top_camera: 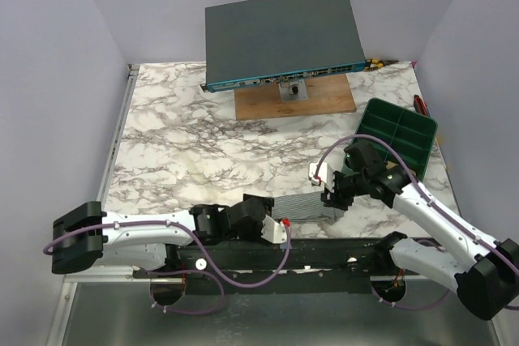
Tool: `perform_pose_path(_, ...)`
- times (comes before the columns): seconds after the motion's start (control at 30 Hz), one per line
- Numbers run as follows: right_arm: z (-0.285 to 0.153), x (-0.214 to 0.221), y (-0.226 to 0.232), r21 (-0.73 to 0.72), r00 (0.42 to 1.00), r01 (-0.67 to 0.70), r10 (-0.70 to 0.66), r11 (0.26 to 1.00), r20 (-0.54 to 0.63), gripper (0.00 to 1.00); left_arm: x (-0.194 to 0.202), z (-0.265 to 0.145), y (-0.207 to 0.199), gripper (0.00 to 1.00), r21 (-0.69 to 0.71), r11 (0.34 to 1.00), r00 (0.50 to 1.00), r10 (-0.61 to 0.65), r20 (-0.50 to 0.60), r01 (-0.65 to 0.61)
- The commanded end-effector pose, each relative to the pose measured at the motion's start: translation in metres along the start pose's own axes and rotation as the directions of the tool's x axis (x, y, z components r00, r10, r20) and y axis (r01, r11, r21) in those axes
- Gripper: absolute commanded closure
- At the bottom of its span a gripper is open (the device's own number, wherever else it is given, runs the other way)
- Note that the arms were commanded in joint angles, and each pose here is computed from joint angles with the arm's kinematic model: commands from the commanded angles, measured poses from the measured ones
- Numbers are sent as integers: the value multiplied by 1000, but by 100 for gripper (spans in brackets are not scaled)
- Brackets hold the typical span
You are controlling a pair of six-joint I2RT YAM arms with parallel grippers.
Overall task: Roll the underwear
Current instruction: Fold the underwear at the center of the board.
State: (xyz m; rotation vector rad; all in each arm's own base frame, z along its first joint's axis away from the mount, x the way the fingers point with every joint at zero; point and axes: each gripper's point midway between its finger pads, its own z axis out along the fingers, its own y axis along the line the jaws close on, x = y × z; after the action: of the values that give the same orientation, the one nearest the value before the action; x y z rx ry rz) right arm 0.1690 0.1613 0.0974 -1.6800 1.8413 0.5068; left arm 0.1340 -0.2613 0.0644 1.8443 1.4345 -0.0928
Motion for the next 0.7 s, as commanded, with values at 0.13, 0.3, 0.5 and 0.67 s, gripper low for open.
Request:
perform_pose_path(0.13,32,14,-7,-27,997,-72,71,997,-28,50,-7,-9,17,19,-43,996,993,-74,87,78)
perform_pose_path(0.3,42,36,-4,-45,993,-68,63,997,-104,50,-4,-13,43,16,-18,972,967,-230,110,233)
perform_pose_path(0.5,41,52,-10,7,985,-54,55,998,-166,50,1,-4,57,16,39,944,941,-330,77,328)
perform_pose_path(0.67,43,64,-14,54,976,-72,82,996,-204,50,2,6,51,16,89,939,940,-338,48,333)
